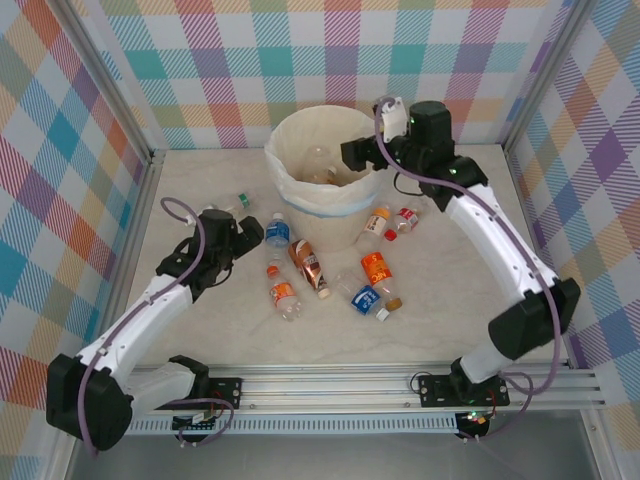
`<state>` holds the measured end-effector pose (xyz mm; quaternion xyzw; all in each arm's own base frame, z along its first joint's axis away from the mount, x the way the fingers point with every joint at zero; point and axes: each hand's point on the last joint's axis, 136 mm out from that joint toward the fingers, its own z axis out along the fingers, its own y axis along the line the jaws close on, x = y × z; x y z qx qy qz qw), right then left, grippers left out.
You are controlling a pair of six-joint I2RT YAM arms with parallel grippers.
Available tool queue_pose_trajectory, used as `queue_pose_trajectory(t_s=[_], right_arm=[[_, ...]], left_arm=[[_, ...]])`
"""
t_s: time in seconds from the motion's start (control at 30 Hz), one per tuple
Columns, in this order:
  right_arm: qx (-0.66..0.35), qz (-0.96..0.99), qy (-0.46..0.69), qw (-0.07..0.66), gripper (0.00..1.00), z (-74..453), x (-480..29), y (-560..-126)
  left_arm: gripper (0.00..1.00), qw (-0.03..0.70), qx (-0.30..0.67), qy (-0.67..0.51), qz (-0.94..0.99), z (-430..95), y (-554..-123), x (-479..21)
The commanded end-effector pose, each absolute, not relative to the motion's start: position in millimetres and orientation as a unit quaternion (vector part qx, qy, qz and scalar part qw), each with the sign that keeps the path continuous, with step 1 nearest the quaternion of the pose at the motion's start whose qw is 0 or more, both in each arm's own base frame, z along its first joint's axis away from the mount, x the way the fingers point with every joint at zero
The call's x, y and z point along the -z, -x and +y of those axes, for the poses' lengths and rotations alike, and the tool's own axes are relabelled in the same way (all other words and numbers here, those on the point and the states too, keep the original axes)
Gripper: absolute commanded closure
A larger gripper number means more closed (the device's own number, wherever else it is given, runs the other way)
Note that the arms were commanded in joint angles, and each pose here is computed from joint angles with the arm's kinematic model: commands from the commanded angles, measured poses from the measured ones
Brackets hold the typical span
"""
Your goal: Put the plastic bottles in the bin
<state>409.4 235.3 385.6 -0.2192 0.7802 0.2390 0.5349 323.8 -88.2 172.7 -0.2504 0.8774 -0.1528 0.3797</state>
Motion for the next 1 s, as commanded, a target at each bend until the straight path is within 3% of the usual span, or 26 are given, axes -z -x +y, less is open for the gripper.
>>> queue_pose_trajectory(t_s=[0.0,0.23,0.5,0.97], right_arm=[[-0.256,0.757,0.191,0.570,0.03,223.2,-401.3,-389.8],[-0.189,0.767,0.087,0.608,0.00,163.4,-363.0,-361.2],[-0.092,0.777,-0.010,0.622,0.00,104.0,-320.0,-343.5],[-0.077,0.777,-0.020,0.625,0.00,94.5,-312.3,-339.1]], left_arm=[[0.00,0.358,0.164,0.256,0.883,-94.3,-329.7,-170.3],[0.00,0.346,0.171,0.257,0.886,-99.0,-330.8,-158.7],[0.00,0.252,0.221,0.209,0.919,-135.8,-305.6,-127.8],[0.00,0.233,0.187,0.150,0.942,-178.4,-273.3,-94.3]])
